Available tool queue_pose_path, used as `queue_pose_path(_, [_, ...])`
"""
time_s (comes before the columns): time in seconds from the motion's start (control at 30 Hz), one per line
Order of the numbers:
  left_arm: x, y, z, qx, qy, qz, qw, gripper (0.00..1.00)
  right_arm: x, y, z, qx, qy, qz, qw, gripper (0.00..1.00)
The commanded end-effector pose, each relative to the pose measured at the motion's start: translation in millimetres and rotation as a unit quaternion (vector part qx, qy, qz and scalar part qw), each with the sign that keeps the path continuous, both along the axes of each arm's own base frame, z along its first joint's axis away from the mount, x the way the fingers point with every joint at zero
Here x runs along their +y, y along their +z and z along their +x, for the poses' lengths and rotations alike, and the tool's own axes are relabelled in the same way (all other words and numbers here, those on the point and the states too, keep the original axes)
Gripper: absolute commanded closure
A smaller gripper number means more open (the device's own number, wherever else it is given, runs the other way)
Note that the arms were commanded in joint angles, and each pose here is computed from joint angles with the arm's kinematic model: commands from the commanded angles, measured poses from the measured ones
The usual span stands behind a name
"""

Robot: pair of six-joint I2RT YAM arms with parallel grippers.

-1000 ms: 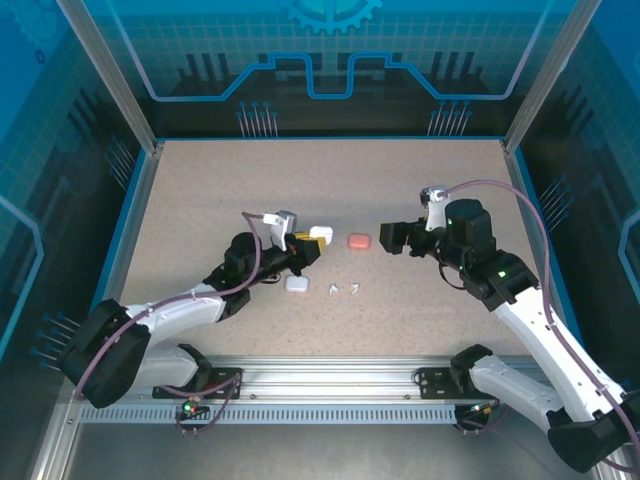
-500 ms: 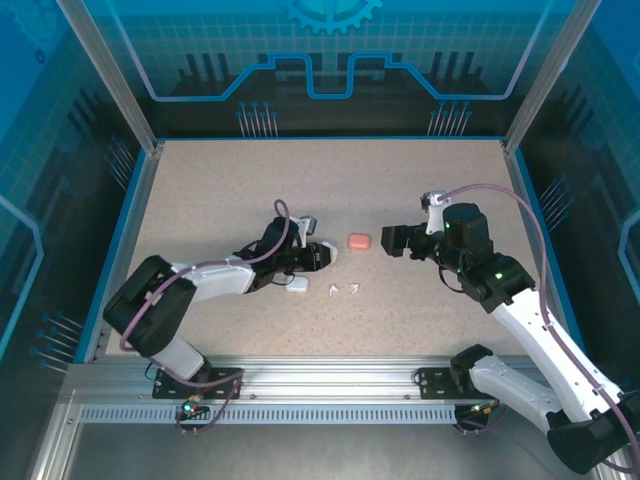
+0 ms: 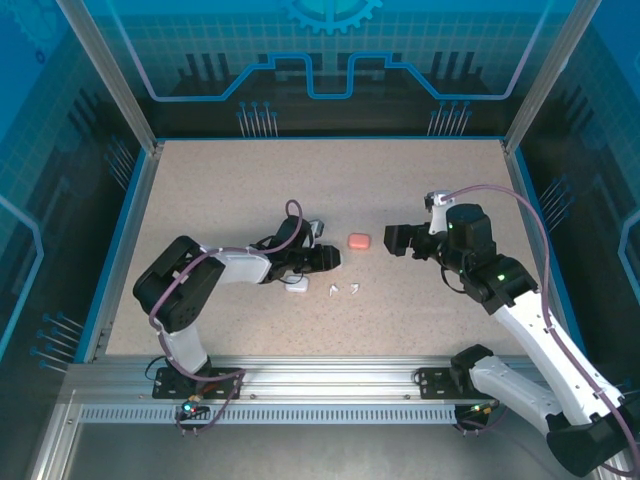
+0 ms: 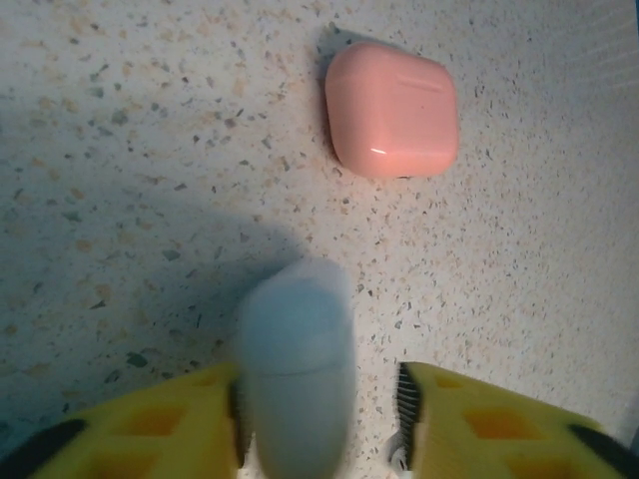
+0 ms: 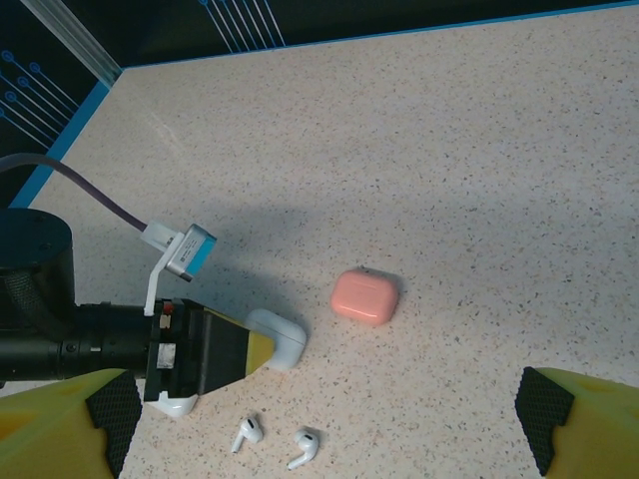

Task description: Insert the wireless bluetooth earbuds into the charging case

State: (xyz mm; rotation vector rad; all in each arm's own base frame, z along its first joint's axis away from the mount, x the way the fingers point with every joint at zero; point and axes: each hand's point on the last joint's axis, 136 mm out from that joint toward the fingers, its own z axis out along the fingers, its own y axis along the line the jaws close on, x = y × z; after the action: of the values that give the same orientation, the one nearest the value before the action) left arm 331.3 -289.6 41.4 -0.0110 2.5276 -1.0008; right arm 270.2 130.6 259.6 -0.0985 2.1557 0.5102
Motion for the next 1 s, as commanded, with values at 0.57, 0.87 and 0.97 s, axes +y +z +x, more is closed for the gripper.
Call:
queue_pose_path(0.57, [91.5, 95.7, -1.0, -0.140, 0.056, 0.077, 0.986, 0.23, 25.1, -9.3, 7.7, 0.056, 0.064, -0.032, 0.996, 0.00])
queue_pose_path(0.87, [165.7, 164.3, -34.6, -0.284, 0.121, 0.167, 0.936, 0.01, 75.8, -31.7, 6.0, 0.095, 0.158, -0.141, 0.973, 0.00])
queue_pose_path(0.97, [187.6, 186.0, -49.6, -0.322, 0.143, 0.191, 0.916, 0.01, 100.2, -41.1, 2.7, 0.105, 0.205, -0.183, 0.956, 0.00])
